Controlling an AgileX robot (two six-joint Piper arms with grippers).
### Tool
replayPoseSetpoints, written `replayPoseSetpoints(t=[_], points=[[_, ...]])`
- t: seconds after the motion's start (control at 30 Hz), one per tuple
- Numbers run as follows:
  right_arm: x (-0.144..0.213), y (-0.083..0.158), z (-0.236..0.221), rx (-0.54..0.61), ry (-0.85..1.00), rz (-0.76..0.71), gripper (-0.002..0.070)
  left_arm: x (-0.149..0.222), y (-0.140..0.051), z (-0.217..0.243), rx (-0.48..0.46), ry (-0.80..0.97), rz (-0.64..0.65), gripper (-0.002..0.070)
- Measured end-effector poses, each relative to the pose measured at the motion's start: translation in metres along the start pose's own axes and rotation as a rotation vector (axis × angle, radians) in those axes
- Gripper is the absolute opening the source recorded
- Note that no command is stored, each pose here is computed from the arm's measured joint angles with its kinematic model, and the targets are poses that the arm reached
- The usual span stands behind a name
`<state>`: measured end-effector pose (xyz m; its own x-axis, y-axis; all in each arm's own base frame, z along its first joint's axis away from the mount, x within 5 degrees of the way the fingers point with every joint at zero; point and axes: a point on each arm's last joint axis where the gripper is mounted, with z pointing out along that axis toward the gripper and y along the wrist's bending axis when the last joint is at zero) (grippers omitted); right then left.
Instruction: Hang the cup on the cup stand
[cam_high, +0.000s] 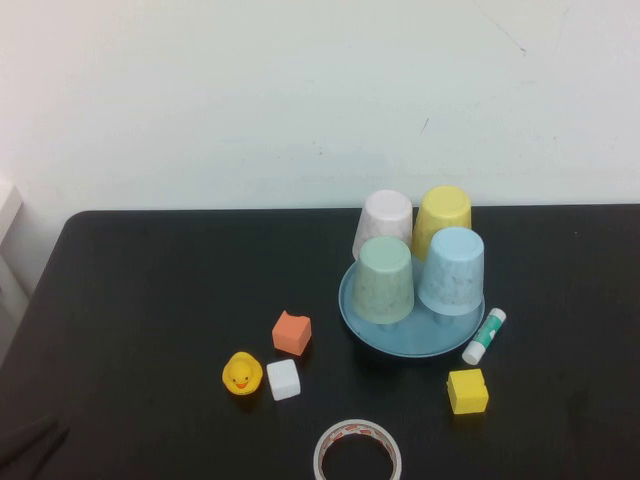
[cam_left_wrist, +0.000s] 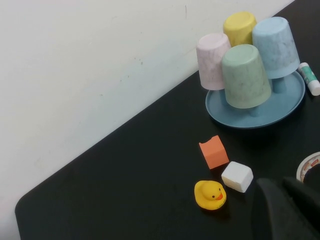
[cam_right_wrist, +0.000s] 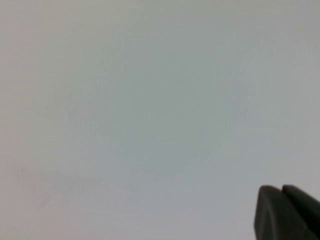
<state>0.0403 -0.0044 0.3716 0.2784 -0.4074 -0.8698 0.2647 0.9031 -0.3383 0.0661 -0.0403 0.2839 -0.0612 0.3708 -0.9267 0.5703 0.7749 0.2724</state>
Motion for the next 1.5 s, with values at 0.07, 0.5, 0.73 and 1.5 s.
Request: replayPoseSetpoints(t=[0.07,0.5,0.73,1.5], points=[[0.025,0.015,-0.002,-0.111,0.195,0.084,-0.0001,0.000,0.000,0.000,0.000,0.000,0.000,-0.0001],[0.160,0.056,-0.047,-0.066,0.474,0.204,-0.0001,0.000,0.000,0.000,0.000,0.000,0.002,-0.0001],[0.165,0.062,-0.050,-0.139,0.456,0.122,-0.0001,0.000,0.000,0.000,0.001,0.000,0.000,-0.0001],[0.179,0.065,-0.062,-0.115,0.683,0.367,-0.0001,0.000,0.000,0.000,0.001,0.000,0.002,-0.0001]])
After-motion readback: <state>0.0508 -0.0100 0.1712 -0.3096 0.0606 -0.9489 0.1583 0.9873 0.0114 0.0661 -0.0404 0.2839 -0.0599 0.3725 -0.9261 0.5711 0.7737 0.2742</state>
